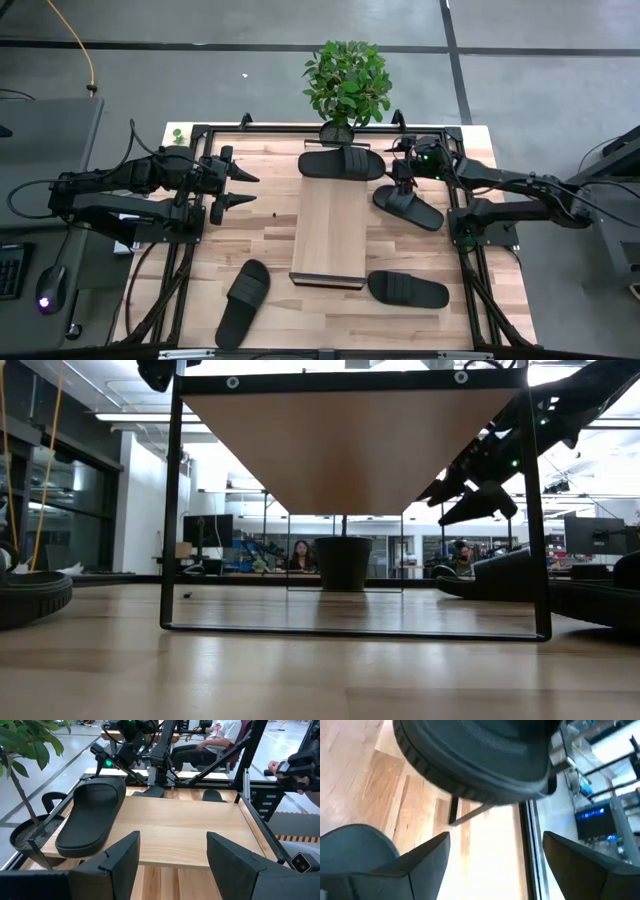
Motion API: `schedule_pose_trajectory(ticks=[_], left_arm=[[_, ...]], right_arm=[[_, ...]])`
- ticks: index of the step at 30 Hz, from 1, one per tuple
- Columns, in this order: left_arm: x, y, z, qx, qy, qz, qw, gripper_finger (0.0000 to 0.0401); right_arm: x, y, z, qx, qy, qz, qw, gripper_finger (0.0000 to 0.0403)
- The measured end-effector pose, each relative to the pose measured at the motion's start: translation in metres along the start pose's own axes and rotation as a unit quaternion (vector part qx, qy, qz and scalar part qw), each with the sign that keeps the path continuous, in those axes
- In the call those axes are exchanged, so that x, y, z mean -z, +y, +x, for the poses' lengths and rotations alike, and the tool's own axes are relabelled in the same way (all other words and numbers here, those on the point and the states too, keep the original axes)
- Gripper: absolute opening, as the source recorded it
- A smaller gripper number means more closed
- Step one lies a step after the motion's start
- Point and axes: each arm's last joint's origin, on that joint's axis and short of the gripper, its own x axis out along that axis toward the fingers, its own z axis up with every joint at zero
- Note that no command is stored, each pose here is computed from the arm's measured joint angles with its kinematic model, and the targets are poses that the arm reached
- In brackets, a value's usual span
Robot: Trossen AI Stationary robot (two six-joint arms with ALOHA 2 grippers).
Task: Pick and place slides into the shelf
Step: Put the bottom left slide on the shelf
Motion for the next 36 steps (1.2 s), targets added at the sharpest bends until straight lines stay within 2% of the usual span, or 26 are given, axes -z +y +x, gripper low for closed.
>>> schedule_pose_trajectory(ticks=[3, 9, 17, 27, 31, 36], left_arm=[[0.000, 0.000, 0.000, 0.004, 0.000, -0.002, 1.000, 0.0211], [0.000, -0.003, 0.000, 0.047, 0.000, -0.003, 0.999, 0.0211], [0.002, -0.004, 0.008, 0.087, 0.016, -0.006, 0.996, 0.0211], [0.009, -0.008, 0.034, 0.170, 0.069, -0.002, 0.983, 0.0211], [0.012, -0.019, 0.040, 0.200, 0.082, 0.020, 0.976, 0.0211], [0.015, -0.037, 0.044, 0.224, 0.093, 0.050, 0.969, 0.0211]], right_arm=[[0.000, 0.000, -0.010, 0.002, -0.003, 0.025, 1.000, 0.0310], [0.001, 0.002, -0.028, -0.013, -0.011, 0.103, 0.995, 0.0310], [-0.008, 0.008, -0.037, -0.079, -0.072, 0.197, 0.975, 0.0310], [-0.025, 0.023, -0.040, -0.130, -0.103, 0.236, 0.957, 0.0310], [-0.029, 0.030, -0.042, -0.152, -0.104, 0.249, 0.951, 0.0310], [-0.033, 0.037, -0.043, -0.164, -0.100, 0.240, 0.952, 0.0310]])
